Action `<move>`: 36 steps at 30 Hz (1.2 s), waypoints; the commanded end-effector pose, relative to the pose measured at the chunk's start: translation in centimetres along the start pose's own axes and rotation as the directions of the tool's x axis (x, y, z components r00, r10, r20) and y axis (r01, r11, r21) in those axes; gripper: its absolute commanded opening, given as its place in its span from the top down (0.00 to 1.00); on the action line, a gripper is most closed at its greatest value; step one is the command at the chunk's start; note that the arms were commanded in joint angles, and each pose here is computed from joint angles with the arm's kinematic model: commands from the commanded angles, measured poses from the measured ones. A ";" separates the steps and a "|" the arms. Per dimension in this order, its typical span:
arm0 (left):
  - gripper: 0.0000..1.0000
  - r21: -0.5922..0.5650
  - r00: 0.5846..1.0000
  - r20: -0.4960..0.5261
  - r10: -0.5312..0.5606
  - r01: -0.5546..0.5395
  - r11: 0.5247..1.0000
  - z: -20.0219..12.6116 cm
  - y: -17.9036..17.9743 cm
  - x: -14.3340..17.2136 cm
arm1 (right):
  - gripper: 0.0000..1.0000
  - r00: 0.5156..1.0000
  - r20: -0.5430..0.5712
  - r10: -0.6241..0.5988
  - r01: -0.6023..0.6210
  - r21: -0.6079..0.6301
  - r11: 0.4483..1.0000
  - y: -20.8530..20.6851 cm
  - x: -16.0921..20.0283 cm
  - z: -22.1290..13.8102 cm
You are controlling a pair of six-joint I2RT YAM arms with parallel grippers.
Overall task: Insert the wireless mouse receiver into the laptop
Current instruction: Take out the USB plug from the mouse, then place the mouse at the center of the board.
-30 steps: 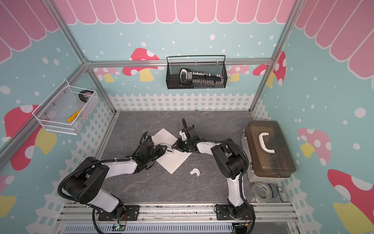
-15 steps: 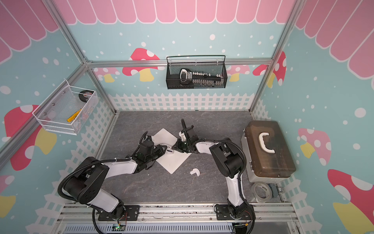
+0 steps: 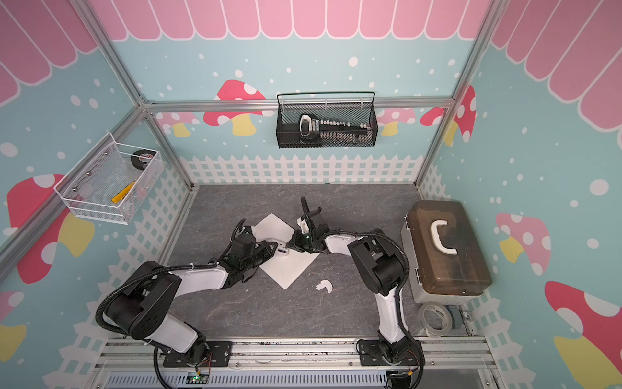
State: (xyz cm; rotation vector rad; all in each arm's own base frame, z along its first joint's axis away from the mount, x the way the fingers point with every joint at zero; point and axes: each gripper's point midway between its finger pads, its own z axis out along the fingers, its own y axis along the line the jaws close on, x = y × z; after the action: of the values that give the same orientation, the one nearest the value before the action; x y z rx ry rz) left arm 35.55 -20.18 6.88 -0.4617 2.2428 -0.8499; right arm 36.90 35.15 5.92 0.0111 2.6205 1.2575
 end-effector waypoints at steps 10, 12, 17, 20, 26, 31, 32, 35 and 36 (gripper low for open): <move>1.00 -0.091 0.991 -0.109 0.073 -0.083 0.992 -1.0 1.8 1.9 | 0.98 0.979 0.191 -0.070 0.061 0.053 0.997 1.2 -3.1 -9.3; 1.00 -0.033 0.988 -0.129 0.085 -0.090 0.995 -0.5 -0.1 1.9 | 0.98 0.972 0.226 -0.072 0.060 0.059 0.996 1.0 -3.4 -11.5; 1.00 0.139 0.976 -0.152 0.158 -0.137 0.981 1.3 -7.2 1.4 | 0.97 0.939 0.328 -0.098 0.046 0.160 0.986 -0.8 -3.5 -17.9; 1.00 0.266 0.961 -0.184 0.205 -0.152 0.952 2.7 -12.2 2.0 | 0.97 0.907 0.402 -0.126 0.022 0.253 0.967 -1.8 -3.3 -22.1; 1.00 0.464 0.824 -0.395 0.405 -0.201 0.862 6.4 -19.6 9.3 | 0.97 0.825 0.543 -0.155 -0.052 0.347 0.936 -2.9 -2.9 -28.4; 1.00 0.472 0.738 -0.464 0.489 -0.261 0.842 8.9 -20.6 12.5 | 0.97 0.788 0.596 -0.154 -0.080 0.347 0.934 -3.2 -2.4 -30.7; 0.99 0.470 0.722 -0.475 0.503 -0.275 0.839 9.2 -20.7 13.0 | 0.97 0.786 0.598 -0.156 -0.078 0.347 0.935 -3.1 -2.3 -30.8; 0.96 0.461 0.678 -0.515 0.524 -0.296 0.836 10.1 -20.5 14.8 | 0.97 0.785 0.600 -0.157 -0.076 0.345 0.935 -3.1 -2.2 -31.0; 0.94 0.460 0.666 -0.526 0.528 -0.300 0.836 10.3 -20.5 15.4 | 0.97 0.784 0.600 -0.158 -0.076 0.345 0.935 -3.2 -2.2 -31.1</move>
State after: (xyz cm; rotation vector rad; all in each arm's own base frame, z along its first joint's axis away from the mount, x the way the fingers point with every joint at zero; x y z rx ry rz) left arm 35.16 -47.45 9.08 0.5069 2.4796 -1.2594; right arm 33.14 9.72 23.21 0.3619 2.1717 0.6301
